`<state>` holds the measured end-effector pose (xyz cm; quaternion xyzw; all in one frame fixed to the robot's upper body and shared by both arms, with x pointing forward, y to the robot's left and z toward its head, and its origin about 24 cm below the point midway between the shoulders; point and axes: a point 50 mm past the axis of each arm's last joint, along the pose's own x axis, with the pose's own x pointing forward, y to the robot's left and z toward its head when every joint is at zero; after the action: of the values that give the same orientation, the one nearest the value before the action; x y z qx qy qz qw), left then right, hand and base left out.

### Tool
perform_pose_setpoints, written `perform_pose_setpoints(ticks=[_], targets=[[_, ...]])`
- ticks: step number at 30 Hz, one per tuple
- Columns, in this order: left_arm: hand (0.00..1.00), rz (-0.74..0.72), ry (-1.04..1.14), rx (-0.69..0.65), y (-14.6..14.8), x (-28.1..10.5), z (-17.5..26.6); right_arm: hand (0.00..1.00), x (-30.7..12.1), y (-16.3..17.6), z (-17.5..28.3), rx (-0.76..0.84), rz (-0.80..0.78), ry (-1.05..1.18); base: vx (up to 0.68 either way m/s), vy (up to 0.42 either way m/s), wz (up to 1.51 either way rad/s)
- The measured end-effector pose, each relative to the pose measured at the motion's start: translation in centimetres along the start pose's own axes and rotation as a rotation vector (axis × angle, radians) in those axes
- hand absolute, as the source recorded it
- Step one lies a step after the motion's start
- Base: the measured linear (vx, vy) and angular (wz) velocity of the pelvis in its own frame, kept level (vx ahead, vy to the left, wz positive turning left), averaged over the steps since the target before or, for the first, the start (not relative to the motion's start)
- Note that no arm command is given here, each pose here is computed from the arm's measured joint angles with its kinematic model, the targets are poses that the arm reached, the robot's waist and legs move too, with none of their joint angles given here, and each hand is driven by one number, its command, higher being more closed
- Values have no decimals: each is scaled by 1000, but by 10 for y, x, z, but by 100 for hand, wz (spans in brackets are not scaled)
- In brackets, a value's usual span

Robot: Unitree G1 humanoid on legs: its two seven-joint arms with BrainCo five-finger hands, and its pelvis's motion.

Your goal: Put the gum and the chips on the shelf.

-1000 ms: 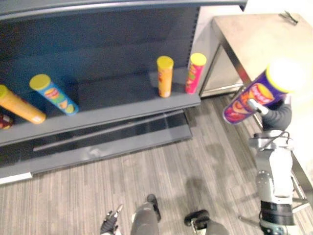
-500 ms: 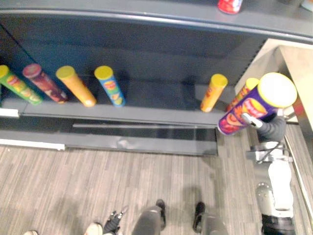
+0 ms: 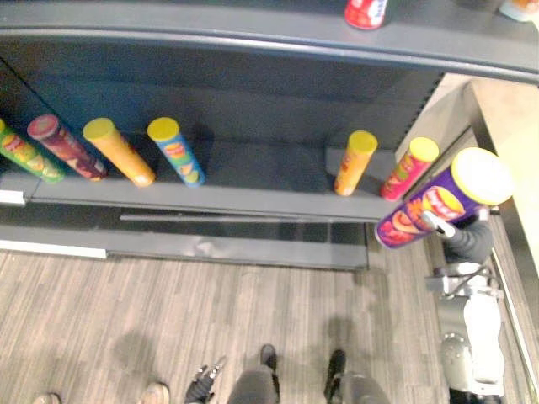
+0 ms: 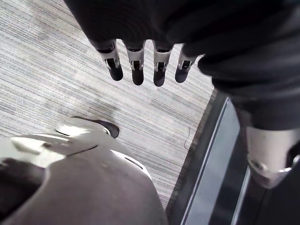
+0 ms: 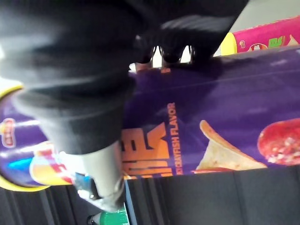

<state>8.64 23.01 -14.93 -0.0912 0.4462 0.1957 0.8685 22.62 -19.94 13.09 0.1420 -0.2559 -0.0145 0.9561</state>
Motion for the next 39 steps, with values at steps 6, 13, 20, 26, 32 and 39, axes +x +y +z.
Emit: perform_pose_setpoints(ticks=[6,13,20,26,32,39], targets=[[0,-21,-32,-6,-5,2,9,100,-4,-3,0,-10,-9,12,-102,-21,25],[0,-17,7,-7,-5,-1,-3,100,-1,-22,16,-75,-87,-52,-23,199,4],[0,-12,-56,46,-5,9,24,100,10,-11,23,-56,-70,-105,115,509,-33],[0,-24,-33,77,-8,5,13,100,16,9,11,2,-6,-72,48,372,-73],[0,-29,-30,78,-9,5,13,100,15,3,-4,-1,-28,-6,43,53,-23],[0,1,-28,35,-3,4,12,100,14,8,-7,11,8,6,-34,-193,16]])
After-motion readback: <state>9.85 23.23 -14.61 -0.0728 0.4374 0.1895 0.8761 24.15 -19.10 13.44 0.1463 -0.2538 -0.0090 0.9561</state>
